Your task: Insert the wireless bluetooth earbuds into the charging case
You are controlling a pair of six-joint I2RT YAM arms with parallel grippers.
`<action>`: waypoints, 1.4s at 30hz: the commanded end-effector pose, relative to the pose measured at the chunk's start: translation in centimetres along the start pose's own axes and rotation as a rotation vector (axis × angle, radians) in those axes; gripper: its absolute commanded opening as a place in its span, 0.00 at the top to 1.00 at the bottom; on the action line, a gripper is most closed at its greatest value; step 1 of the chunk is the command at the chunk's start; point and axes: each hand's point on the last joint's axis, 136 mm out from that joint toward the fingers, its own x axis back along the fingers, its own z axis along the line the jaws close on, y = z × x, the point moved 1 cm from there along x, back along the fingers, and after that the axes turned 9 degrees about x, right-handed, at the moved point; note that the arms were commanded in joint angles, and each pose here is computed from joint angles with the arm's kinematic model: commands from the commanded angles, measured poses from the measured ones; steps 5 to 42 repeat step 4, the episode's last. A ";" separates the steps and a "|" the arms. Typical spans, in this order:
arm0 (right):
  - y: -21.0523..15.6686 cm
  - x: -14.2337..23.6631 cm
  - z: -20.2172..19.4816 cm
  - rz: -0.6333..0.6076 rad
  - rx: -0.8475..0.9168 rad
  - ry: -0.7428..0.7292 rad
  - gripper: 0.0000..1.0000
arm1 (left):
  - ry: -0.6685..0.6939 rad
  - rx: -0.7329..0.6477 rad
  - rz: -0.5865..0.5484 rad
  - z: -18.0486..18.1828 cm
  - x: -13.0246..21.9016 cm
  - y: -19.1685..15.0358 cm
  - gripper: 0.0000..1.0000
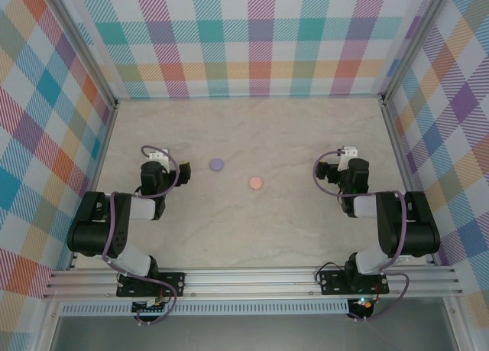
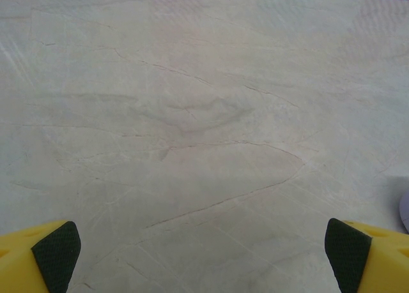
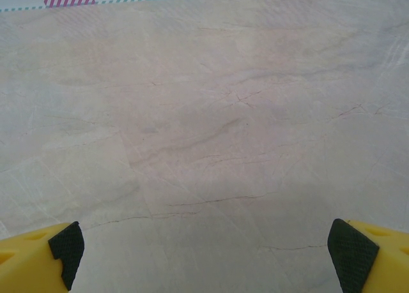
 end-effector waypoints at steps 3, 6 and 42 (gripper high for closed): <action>1.4 0.0 0.0 -0.045 0.007 0.011 0.00 | 0.006 0.008 -0.008 0.2 -0.2 0.5 0.00; 1.4 0.0 0.0 -0.045 0.008 0.011 0.00 | 0.006 0.008 -0.007 0.2 -0.2 0.5 0.00; 1.4 0.0 0.0 -0.045 0.008 0.011 0.00 | 0.006 0.008 -0.007 0.2 -0.2 0.5 0.00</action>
